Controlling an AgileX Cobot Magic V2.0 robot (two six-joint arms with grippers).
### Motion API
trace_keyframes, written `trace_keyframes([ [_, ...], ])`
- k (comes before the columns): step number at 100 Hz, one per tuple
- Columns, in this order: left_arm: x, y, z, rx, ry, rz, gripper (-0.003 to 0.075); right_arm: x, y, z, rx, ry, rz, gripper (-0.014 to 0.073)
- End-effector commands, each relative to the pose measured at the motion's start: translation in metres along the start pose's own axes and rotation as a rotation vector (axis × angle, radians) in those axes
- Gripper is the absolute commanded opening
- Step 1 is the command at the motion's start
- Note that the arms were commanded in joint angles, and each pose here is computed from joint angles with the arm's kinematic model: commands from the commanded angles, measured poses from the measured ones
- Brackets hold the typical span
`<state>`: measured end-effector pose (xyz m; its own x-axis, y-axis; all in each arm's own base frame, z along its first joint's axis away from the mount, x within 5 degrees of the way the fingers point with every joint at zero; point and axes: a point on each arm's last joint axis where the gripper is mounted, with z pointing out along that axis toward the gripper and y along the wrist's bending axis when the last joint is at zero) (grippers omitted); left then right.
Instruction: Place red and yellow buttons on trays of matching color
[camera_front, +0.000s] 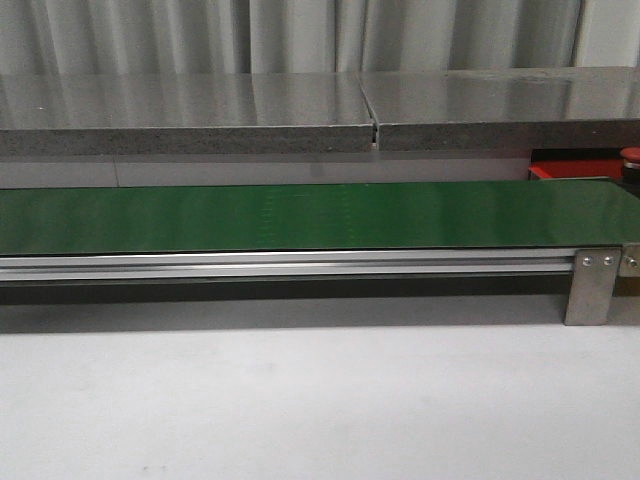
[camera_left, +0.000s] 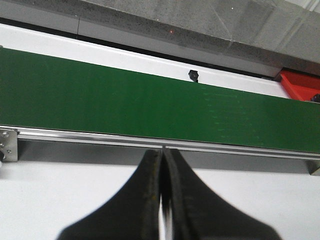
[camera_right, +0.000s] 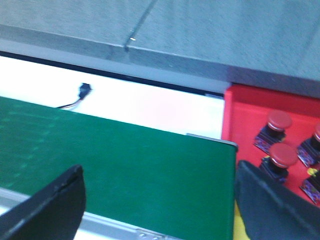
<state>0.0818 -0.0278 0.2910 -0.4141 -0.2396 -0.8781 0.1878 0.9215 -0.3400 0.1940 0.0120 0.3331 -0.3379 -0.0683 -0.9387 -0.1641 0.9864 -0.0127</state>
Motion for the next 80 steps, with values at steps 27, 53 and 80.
trace_keyframes([
  [27, -0.012, -0.004, -0.003, 0.015, -0.07, -0.024, -0.0019, 0.024, 0.017, -0.058, -0.04, -0.116, -0.056, 0.0281],
  [53, -0.012, -0.004, -0.003, 0.015, -0.07, -0.024, -0.0019, 0.04, 0.023, -0.083, -0.043, -0.182, -0.071, -0.0072],
  [80, -0.012, -0.004, -0.003, 0.015, -0.07, -0.024, -0.0019, 0.039, 0.023, -0.084, -0.041, -0.188, -0.071, -0.0068],
])
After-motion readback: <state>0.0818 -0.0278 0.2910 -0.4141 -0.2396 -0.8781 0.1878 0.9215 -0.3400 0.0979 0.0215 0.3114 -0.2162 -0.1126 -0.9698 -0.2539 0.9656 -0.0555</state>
